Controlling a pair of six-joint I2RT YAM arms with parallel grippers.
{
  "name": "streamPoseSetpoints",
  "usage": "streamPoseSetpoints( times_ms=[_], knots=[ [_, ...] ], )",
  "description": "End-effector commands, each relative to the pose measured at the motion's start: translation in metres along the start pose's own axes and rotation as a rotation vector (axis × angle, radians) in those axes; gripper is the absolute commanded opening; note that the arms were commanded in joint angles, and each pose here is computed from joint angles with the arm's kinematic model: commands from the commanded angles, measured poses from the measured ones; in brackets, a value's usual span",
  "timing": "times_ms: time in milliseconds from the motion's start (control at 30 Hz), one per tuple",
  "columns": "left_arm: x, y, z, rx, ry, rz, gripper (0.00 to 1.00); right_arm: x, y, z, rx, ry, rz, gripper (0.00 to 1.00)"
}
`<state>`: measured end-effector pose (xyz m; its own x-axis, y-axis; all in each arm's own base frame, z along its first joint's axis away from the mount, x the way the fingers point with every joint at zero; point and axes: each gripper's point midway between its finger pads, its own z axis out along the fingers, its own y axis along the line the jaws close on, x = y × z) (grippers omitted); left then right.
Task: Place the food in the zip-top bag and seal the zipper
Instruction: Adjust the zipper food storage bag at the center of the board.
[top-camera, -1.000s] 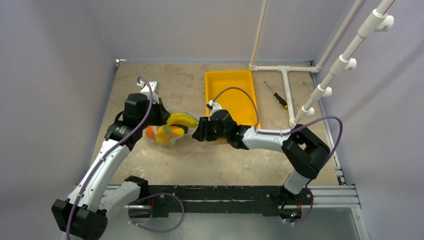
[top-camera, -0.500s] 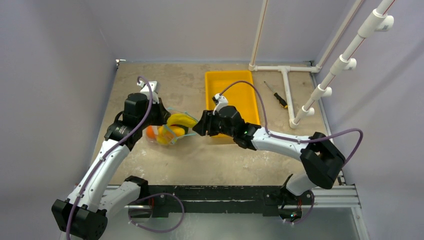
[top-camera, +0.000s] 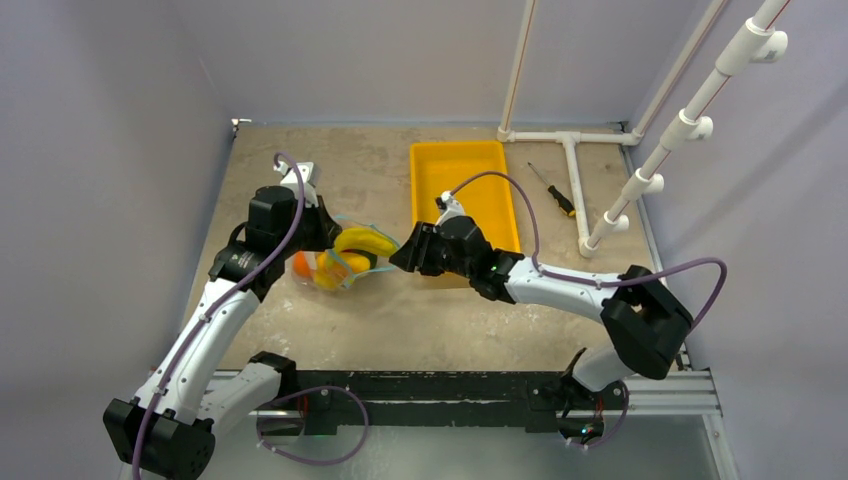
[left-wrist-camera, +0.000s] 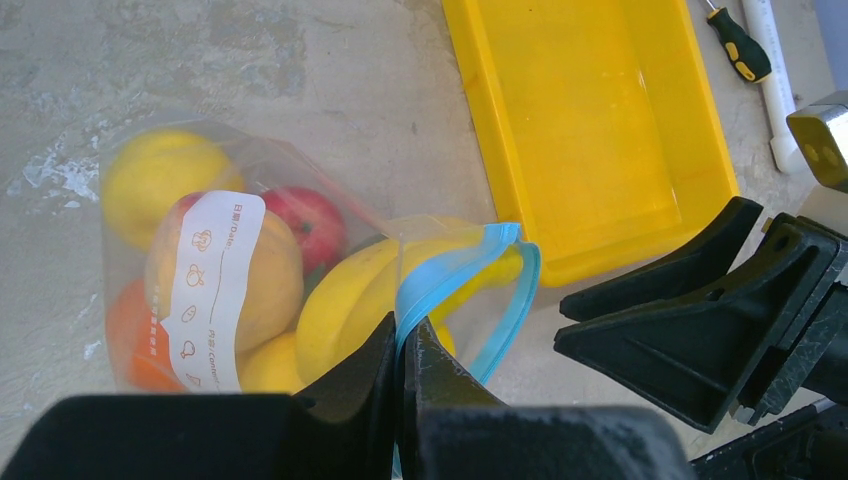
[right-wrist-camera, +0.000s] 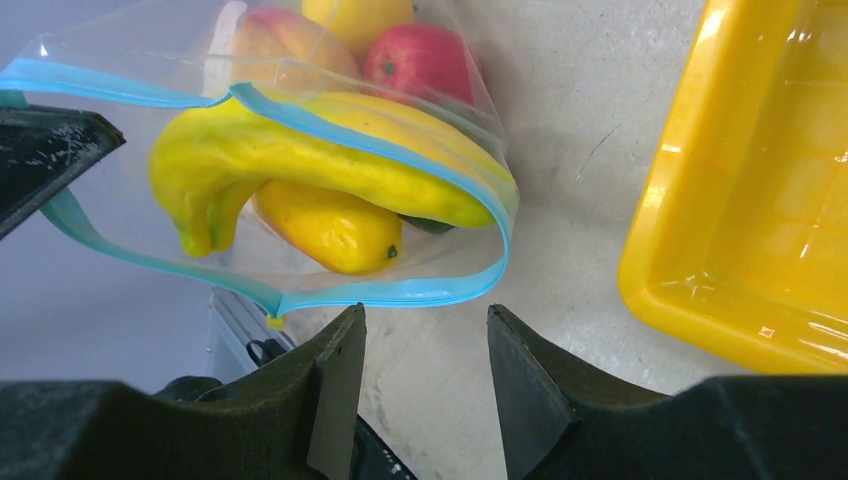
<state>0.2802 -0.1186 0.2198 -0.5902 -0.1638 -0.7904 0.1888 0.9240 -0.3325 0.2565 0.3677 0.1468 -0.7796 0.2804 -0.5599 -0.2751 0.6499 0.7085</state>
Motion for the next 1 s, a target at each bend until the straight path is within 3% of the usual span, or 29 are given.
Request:
streamPoseSetpoints(
  times_ms=[0,267,633,967],
  knots=[
    [-0.026,-0.017,-0.009,0.058,-0.074,0.001,0.00,-0.011,0.007,0.001,-0.004,-0.043,0.114,0.51],
    [-0.027,-0.018,-0.010,0.062,-0.075,0.003,0.00,-0.005,0.003,0.011,0.000,-0.036,0.214,0.48],
    [-0.026,-0.017,-0.011,0.061,-0.076,0.004,0.00,0.004,-0.015,0.031,0.083,-0.020,0.252,0.46],
    [-0.024,-0.017,-0.012,0.061,-0.077,0.004,0.00,-0.007,-0.005,0.049,0.064,-0.046,0.241,0.41]
  ],
)
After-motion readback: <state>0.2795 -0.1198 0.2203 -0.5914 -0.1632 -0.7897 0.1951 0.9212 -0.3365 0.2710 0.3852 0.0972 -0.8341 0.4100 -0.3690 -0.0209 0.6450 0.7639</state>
